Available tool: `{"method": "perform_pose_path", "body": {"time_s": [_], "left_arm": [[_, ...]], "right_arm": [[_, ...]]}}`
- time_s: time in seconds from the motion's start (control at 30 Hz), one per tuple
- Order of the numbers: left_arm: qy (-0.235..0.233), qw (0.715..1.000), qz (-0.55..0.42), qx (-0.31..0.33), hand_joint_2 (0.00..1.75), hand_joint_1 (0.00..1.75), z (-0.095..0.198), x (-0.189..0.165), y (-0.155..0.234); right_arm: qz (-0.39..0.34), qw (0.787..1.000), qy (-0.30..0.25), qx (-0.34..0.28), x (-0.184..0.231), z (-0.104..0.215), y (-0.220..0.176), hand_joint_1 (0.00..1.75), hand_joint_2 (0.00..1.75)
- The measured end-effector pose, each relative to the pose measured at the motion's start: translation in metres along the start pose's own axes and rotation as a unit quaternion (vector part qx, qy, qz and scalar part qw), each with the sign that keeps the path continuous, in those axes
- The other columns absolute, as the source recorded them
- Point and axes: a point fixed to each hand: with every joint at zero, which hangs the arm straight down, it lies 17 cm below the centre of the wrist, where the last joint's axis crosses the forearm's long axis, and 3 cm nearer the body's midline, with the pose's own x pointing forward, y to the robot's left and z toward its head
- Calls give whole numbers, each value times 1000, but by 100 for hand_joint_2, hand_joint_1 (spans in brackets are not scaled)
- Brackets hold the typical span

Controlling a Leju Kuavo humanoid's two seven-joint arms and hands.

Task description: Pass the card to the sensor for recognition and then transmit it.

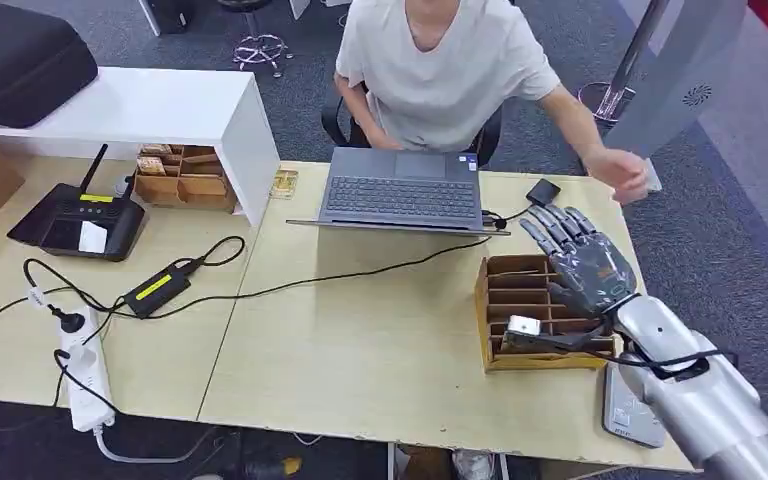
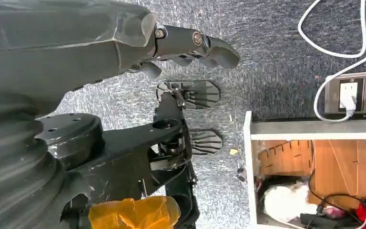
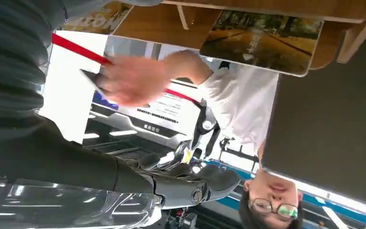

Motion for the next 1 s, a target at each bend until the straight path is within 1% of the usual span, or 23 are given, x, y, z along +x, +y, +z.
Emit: {"method": "perform_pose_path", "body": {"time_s": [1.0], "left_arm": [[3,1000,3,0,175,0,0,0,2]], "right_arm": [[6,1000,11,17,-14,2,10,0,175]]}}
